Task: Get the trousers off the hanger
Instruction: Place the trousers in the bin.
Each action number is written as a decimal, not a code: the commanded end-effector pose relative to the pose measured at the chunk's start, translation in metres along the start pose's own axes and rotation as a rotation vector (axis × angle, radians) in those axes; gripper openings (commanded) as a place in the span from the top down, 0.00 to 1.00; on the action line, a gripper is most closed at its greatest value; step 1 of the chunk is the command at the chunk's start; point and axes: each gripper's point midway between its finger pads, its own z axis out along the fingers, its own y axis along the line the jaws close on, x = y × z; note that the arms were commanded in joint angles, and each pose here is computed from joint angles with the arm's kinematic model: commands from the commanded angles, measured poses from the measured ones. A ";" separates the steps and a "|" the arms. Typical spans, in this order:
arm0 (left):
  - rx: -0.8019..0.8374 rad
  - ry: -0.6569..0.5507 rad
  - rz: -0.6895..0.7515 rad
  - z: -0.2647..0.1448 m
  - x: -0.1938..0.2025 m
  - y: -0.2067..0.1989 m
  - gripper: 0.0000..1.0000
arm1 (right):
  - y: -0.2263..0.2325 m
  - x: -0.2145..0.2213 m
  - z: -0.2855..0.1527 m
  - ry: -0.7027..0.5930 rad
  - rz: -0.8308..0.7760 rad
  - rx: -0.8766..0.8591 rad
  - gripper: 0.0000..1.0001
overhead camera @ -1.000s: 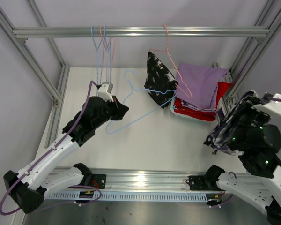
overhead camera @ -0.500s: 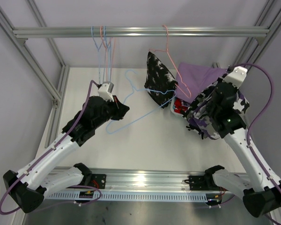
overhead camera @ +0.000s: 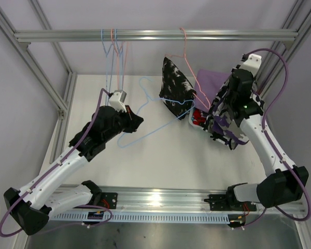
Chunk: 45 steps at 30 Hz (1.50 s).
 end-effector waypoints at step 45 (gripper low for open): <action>0.050 -0.057 -0.004 0.001 -0.030 -0.009 1.00 | 0.113 -0.049 0.112 -0.259 0.248 -0.255 1.00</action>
